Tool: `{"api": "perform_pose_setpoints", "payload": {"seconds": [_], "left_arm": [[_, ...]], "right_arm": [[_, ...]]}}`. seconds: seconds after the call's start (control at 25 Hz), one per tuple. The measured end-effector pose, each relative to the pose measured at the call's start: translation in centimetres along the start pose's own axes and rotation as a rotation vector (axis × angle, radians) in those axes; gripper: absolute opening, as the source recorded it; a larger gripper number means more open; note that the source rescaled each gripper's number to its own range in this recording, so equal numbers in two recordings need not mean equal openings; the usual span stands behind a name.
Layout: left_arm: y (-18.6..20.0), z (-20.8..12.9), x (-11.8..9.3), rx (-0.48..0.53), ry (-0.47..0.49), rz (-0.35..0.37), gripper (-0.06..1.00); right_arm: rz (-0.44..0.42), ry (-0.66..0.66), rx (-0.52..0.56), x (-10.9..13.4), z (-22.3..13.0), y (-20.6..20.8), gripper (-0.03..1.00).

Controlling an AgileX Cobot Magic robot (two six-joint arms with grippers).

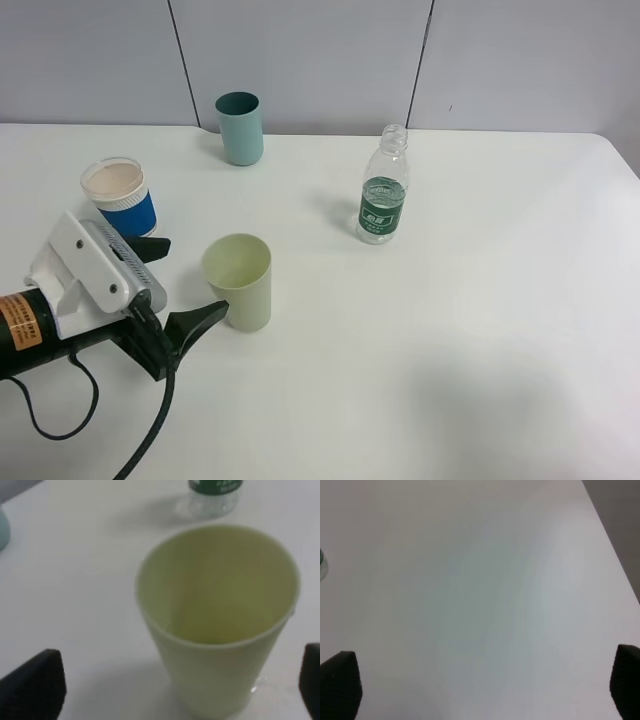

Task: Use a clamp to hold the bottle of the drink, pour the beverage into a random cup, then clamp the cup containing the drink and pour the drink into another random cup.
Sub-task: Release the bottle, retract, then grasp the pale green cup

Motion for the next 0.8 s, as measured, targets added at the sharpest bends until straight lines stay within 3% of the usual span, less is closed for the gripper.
{"api": "perform_pose_setpoints", "payload": {"seconds": [0.2, 0.8], "left_arm": [[-0.8, -0.7, -0.4, -0.020, 0.031, -0.027, 0.83], [-1.8, -3.7, -1.0, 0.087, 0.081, -0.052, 0.83]], "right_arm": [[0.000, 0.000, 0.000, 0.0, 0.0, 0.0, 1.00], [0.000, -0.001, 0.000, 0.0, 0.0, 0.0, 1.00]]}}
Point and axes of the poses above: a point on each arm's last joint axis where the gripper is mounted, y pointing back along that axis away from the gripper, x along the wrist's bending axis when the last joint is at zero, z = x × y, the point moved 5 cm from there along -y, pointing out along that axis toward the gripper, and after that the axes turned 1 degree about y, right-handed, at the moved point
